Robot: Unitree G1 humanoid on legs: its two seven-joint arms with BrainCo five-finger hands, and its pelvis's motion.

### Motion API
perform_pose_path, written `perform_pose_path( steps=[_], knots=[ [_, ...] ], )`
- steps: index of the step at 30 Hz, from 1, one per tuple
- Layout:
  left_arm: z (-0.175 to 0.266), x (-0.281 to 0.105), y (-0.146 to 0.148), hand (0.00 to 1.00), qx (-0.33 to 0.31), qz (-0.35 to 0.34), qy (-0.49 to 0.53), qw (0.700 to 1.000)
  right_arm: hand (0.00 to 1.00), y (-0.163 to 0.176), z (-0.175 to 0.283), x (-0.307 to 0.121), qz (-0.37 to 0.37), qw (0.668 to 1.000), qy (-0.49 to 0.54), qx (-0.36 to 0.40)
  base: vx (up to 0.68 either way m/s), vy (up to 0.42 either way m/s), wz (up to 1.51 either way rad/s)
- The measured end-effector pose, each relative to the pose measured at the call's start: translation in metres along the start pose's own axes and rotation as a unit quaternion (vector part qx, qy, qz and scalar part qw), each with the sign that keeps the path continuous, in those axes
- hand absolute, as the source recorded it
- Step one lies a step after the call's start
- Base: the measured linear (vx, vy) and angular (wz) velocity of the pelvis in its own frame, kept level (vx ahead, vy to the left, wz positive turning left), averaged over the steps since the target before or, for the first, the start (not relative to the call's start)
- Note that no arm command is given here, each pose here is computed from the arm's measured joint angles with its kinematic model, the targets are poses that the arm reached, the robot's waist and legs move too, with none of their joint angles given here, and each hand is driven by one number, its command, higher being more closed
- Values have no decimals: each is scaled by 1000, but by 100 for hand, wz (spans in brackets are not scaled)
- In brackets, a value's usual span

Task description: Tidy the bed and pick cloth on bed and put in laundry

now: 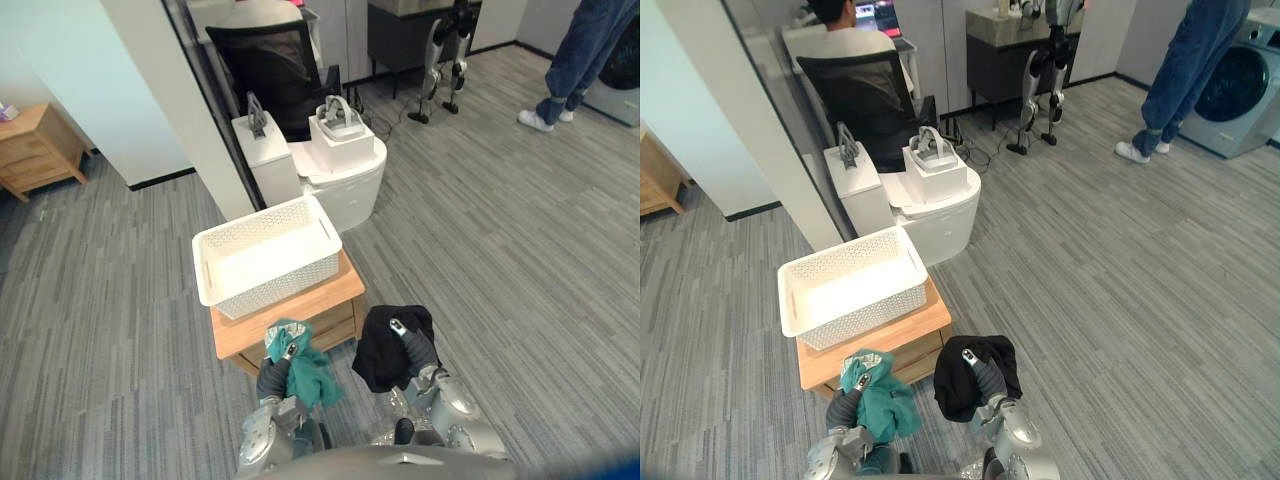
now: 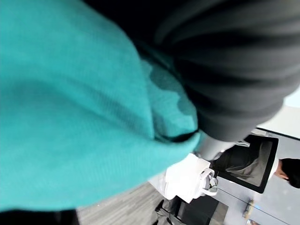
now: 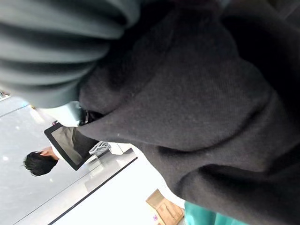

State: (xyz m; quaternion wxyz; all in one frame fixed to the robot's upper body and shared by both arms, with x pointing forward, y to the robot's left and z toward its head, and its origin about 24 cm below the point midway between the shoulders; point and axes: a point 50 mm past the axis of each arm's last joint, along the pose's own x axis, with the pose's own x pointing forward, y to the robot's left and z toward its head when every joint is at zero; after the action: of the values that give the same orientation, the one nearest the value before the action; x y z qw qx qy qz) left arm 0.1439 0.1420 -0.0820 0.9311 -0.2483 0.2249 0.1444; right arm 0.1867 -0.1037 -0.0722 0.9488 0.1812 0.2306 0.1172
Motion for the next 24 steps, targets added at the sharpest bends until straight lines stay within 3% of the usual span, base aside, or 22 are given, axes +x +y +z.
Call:
perform_pose_path(
  steps=[11, 14, 18, 24],
  knots=[
    [7, 11, -3, 100, 45, -19, -5, 999, 100, 6, -9, 4, 21, 999, 28, -10, 214, 109, 8],
    [5, 14, -12, 100, 60, -43, 7, 997, 100, -2, -4, 3, -1, 1000, 10, -9, 218, 88, 80],
    [12, 19, -4, 100, 89, -46, 12, 995, 100, 10, 2, 1, 1, 1000, -23, -1, 255, -24, 88],
    [2, 15, -13, 100, 82, -58, 27, 995, 100, 11, 40, 6, -6, 994, -107, -12, 302, -84, 47]
  ],
)
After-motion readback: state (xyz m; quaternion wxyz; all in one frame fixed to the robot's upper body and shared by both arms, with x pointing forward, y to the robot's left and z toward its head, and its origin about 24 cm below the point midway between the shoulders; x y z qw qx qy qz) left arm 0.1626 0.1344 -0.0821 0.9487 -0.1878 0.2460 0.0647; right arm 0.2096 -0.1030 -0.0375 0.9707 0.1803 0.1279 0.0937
